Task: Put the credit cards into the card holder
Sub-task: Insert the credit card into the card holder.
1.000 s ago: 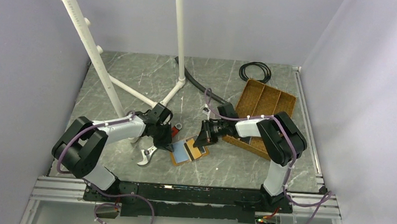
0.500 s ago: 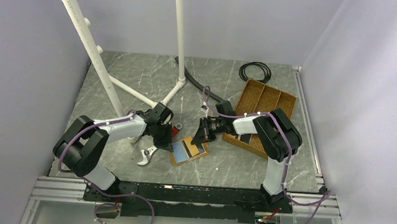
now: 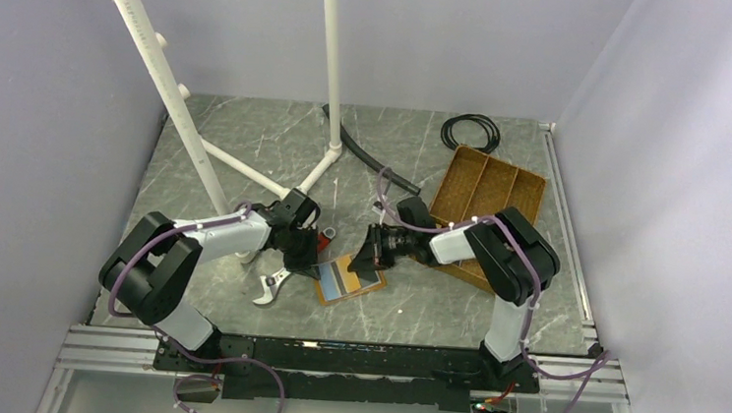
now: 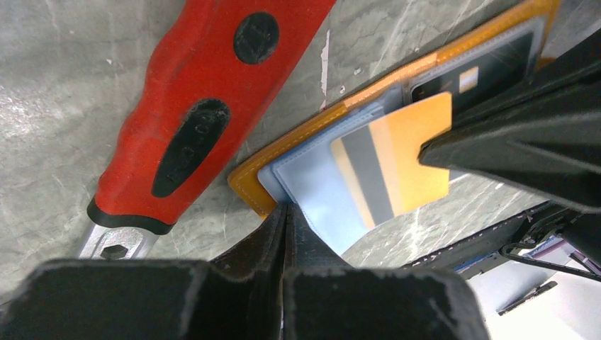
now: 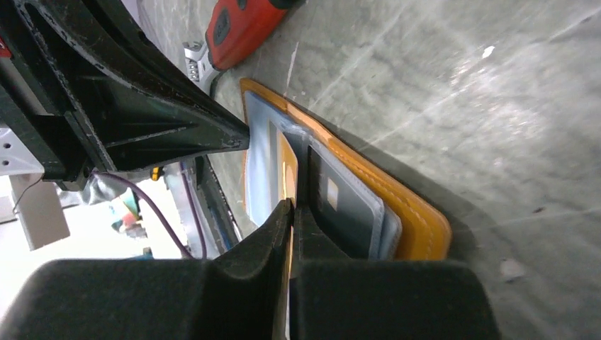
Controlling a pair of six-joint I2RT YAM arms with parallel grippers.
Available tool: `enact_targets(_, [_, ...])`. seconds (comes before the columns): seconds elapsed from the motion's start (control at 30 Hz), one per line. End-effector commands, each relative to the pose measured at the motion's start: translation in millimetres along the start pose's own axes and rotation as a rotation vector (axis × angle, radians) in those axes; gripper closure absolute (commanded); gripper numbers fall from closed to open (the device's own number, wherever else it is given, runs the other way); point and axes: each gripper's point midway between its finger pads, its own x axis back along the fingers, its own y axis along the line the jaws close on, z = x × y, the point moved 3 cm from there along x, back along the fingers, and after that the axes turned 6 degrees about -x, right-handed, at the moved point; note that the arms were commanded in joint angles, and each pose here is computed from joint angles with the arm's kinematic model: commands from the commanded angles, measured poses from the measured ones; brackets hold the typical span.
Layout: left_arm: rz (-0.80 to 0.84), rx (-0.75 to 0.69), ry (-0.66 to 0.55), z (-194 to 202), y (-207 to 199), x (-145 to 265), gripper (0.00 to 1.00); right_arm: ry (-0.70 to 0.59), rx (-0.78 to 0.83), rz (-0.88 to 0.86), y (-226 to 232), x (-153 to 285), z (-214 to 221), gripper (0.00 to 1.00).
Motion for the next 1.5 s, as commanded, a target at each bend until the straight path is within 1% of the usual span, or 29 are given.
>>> enact_targets(0.0, [-0.007, -0.026, -0.03, -9, -1, -6, 0.93, -0.136, 0.033, 0.064, 7, -5, -4, 0.91])
enact_targets(0.07, [-0.004, -0.034, -0.033, -10, -4, 0, 0.91, -0.141, 0.046, 0.166, -2, 2, -5, 0.86])
enact_targets(0.2, [0.05, -0.047, -0.045, -10, -16, 19, 0.82, -0.1, 0.049, 0.381, -12, 21, -2, 0.76])
enact_targets(0.27, [0.068, -0.04, -0.051, -7, -19, 27, 0.8, -0.085, 0.052, 0.462, -14, 30, 4, 0.67])
enact_targets(0.33, [0.086, -0.03, -0.06, -4, -21, 30, 0.8, -0.089, 0.074, 0.489, -8, 35, 7, 0.61])
enact_targets(0.4, [0.097, -0.022, -0.056, -2, -21, 29, 0.82, -0.077, 0.091, 0.497, -3, 34, 13, 0.58])
enact_targets(0.5, [0.121, -0.012, -0.034, 0, -24, 20, 0.86, -0.064, 0.098, 0.483, 0, 26, 18, 0.58])
enact_targets(0.57, [0.137, -0.025, -0.031, 0, -31, 17, 0.88, -0.057, 0.099, 0.488, 0, 20, 21, 0.6])
enact_targets(0.63, [0.131, -0.045, -0.031, 0, -37, 13, 0.89, -0.056, 0.102, 0.49, 1, 14, 23, 0.64])
enact_targets(0.73, [0.111, -0.056, -0.008, 3, -40, 1, 0.91, -0.069, 0.096, 0.436, 11, 4, 22, 0.75])
enact_targets(0.8, [0.096, -0.055, 0.009, 7, -39, -8, 0.92, -0.068, 0.084, 0.371, 23, -2, 23, 0.78])
enact_targets(0.83, [0.093, -0.051, 0.011, 9, -38, -11, 0.93, -0.06, 0.067, 0.319, 29, -5, 26, 0.78])
enact_targets(0.9, [0.077, -0.044, 0.016, 11, -34, -16, 0.94, -0.069, 0.021, 0.267, 32, -2, 26, 0.76])
enact_targets(0.93, [0.067, -0.044, 0.017, 11, -32, -17, 0.94, -0.076, -0.007, 0.256, 30, 3, 26, 0.73])
enact_targets(1.0, [0.057, -0.048, 0.011, 12, -30, -15, 0.95, -0.089, -0.072, 0.23, 24, 16, 25, 0.65])
enact_targets(1.03, [0.057, -0.05, 0.008, 12, -30, -13, 0.95, -0.098, -0.071, 0.235, 21, 22, 25, 0.61])
enact_targets(1.1, [0.052, -0.057, 0.0, 11, -30, -8, 0.94, -0.116, -0.013, 0.331, 15, 32, 24, 0.52])
enact_targets(1.13, [0.053, -0.057, -0.004, 11, -31, -5, 0.93, -0.112, 0.022, 0.366, 14, 35, 26, 0.49])
enact_targets(1.2, [0.072, -0.056, -0.013, 11, -35, 0, 0.88, -0.098, 0.046, 0.401, 13, 37, 29, 0.46])
enact_targets(1.3, [0.105, -0.051, -0.02, 14, -40, 9, 0.81, -0.088, 0.059, 0.435, 8, 36, 33, 0.45])
enact_targets(1.33, [0.112, -0.049, -0.024, 14, -40, 11, 0.79, -0.087, 0.058, 0.441, 7, 36, 34, 0.46])
enact_targets(1.37, [0.121, -0.046, -0.028, 15, -42, 10, 0.79, -0.088, 0.06, 0.444, 6, 35, 35, 0.48])
enact_targets(1.43, [0.139, -0.042, -0.012, 18, -44, 6, 0.81, -0.085, 0.062, 0.449, 5, 31, 36, 0.54])
enact_targets(1.47, [0.142, -0.039, -0.001, 20, -44, 1, 0.83, -0.078, 0.062, 0.44, 7, 27, 38, 0.63])
